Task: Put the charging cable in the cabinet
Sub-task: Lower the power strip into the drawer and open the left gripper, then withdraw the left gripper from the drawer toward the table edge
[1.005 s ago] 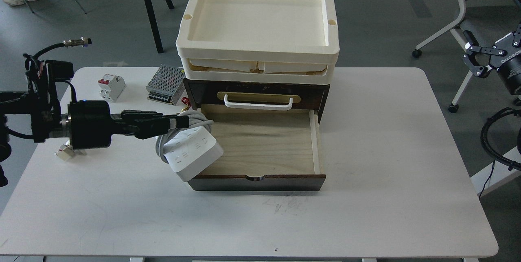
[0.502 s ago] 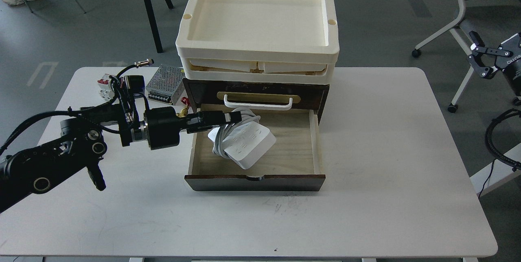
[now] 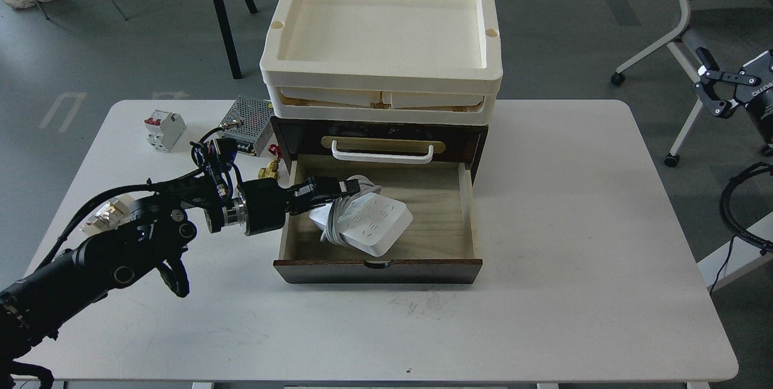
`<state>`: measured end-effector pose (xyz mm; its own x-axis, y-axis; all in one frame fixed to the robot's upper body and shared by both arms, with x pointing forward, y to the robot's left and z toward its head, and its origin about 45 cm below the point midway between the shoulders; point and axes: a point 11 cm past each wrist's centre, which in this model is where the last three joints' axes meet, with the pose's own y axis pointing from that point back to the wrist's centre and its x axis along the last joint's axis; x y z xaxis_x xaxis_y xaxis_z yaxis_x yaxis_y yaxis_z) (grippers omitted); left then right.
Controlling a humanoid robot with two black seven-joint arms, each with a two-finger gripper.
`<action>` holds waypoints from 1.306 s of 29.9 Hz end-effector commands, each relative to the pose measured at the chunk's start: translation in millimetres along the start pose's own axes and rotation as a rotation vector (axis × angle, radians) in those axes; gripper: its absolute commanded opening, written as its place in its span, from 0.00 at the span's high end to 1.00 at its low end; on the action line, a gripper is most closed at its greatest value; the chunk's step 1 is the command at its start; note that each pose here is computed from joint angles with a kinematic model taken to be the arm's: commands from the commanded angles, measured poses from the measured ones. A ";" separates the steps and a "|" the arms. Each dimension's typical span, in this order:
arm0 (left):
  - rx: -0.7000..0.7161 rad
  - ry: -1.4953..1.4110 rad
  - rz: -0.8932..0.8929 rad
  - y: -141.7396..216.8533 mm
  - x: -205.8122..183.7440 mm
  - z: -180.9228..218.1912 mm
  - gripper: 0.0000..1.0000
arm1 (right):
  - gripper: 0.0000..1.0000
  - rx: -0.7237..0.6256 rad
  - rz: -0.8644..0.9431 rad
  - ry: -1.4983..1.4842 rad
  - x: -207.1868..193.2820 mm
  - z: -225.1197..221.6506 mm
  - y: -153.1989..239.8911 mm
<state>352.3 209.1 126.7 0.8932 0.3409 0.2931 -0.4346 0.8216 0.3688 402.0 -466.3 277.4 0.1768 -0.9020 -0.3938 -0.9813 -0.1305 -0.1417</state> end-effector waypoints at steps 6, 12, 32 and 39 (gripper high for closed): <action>-0.071 0.120 0.035 -16.1 -7.6 5.3 0.96 | 0.00 -0.003 0.001 -0.002 0.2 1.7 0.7; -0.076 0.155 0.062 -26.2 -9.4 2.1 0.86 | 0.00 0.000 0.003 -0.002 0.9 0.8 0.8; -0.109 0.331 0.268 34.1 39.5 -14.5 0.01 | 0.00 0.006 0.011 -0.009 2.7 0.3 2.1; -0.191 0.458 0.591 132.1 113.1 -18.2 0.01 | 0.00 0.063 -0.003 -0.049 -5.6 -7.6 -6.8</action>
<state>387.1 323.7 166.9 0.6232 0.7805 0.0494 -0.7743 0.6069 0.1790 403.3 -466.6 280.5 0.1740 -0.8919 -0.4175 -0.9795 -0.1131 -0.1666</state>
